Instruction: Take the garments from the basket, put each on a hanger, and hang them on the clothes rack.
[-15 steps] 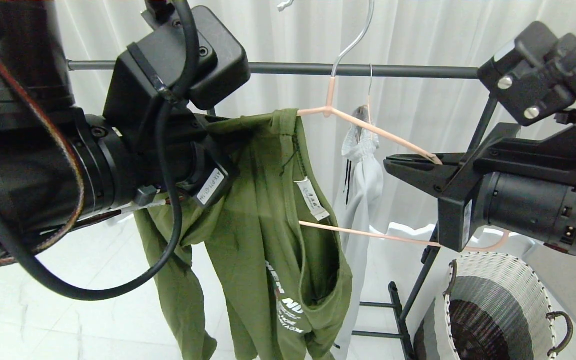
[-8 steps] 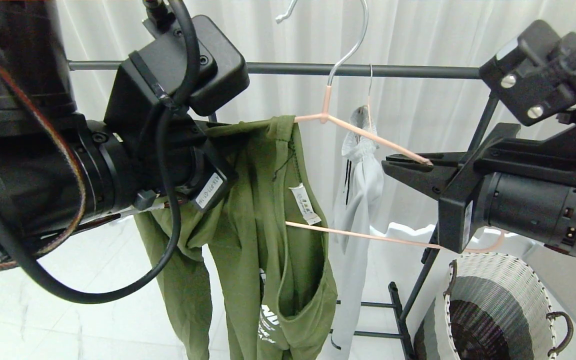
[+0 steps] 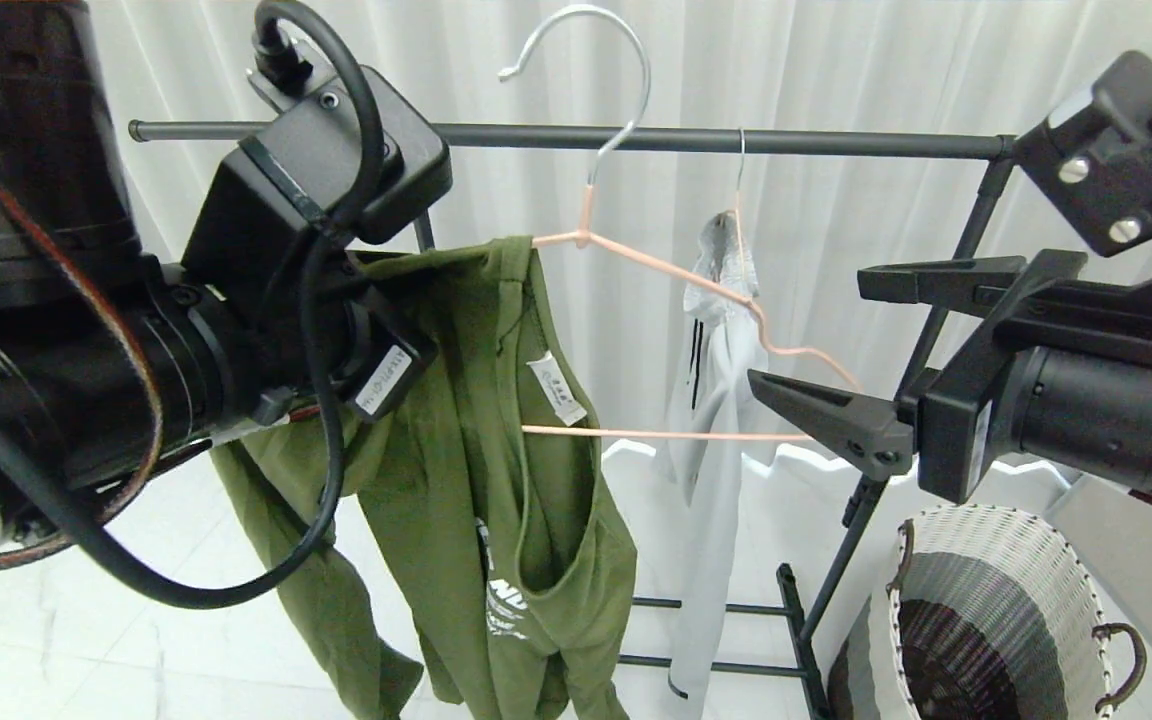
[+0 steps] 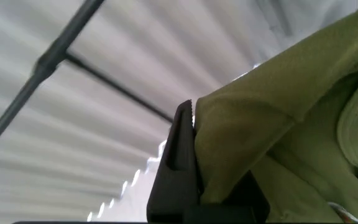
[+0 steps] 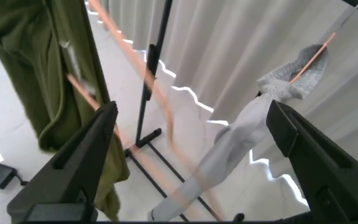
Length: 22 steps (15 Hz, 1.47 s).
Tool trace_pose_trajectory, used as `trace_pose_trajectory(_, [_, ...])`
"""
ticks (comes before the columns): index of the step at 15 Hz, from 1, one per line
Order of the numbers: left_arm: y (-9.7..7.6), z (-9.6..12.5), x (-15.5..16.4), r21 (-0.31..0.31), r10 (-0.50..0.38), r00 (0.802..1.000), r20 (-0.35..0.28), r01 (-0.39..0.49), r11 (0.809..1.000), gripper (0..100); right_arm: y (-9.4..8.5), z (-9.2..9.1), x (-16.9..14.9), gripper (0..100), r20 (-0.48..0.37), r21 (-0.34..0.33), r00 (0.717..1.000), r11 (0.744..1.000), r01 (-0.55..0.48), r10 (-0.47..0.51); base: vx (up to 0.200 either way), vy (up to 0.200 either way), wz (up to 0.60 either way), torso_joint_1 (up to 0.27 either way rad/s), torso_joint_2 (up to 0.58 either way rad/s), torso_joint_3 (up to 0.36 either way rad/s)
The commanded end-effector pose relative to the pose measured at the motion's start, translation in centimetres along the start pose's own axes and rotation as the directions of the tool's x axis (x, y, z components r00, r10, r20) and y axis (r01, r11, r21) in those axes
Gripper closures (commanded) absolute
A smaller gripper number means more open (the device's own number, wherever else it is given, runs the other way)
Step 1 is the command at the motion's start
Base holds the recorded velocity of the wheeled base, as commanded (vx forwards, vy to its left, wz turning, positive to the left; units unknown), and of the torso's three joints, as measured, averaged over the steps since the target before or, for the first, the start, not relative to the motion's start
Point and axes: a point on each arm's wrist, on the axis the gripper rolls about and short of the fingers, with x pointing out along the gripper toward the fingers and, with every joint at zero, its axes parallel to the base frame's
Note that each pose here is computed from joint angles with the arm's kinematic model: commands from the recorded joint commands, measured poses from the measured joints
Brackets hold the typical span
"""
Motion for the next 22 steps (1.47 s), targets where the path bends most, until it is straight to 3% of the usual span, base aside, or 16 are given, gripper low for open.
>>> trace_pose_trajectory(1, [-0.3,0.0,0.6,-0.017,0.030,0.999,-0.013,-0.030,0.999,100,0.2,0.0,-0.3,0,0.005,-0.002,1.000,1.000,-0.013,0.013,0.000,0.000,0.00,0.000,0.00,0.000])
trace_pose_trajectory(3, [-0.3,0.3,1.2,-0.067,0.084,0.996,-0.020,-0.085,0.994,100,1.1,-0.1,0.0,0,-0.003,-0.004,0.999,0.999,-0.046,0.046,0.000,0.000,0.00,0.000,0.00,0.000])
trace_pose_trajectory(5, [-0.1,0.3,1.2,-0.071,0.108,0.993,-0.036,-0.111,0.991,100,1.9,-0.4,0.4,0,-0.017,-0.001,0.997,0.997,-0.078,0.078,0.000,0.000,0.00,0.000,0.00,0.000])
trace_pose_trajectory(8, [0.1,0.8,1.1,-0.126,0.133,0.990,-0.037,-0.137,0.983,100,4.5,-2.0,2.3,0,-0.093,0.084,0.984,0.986,-0.142,0.149,0.000,0.000,0.00,0.000,0.00,0.000])
trace_pose_trajectory(12, [0.3,1.2,0.8,-0.153,0.138,0.990,-0.020,-0.140,0.978,100,6.5,-3.6,5.0,0,-0.163,0.131,0.971,0.980,-0.153,0.173,0.000,0.000,0.00,0.000,0.00,0.000])
trace_pose_trajectory(17, [0.6,1.6,0.4,-0.166,0.146,0.989,-0.003,-0.144,0.975,100,7.9,-4.3,9.1,0,-0.159,0.242,0.987,0.970,0.003,0.036,0.000,0.000,0.00,0.000,0.00,0.000])
trace_pose_trajectory(22, [0.4,1.9,0.3,-0.168,0.136,0.991,0.010,-0.133,0.977,100,7.5,-6.3,11.2,0,-0.233,0.223,0.970,0.967,0.127,-0.073,0.000,0.000,0.00,0.000,0.00,0.000])
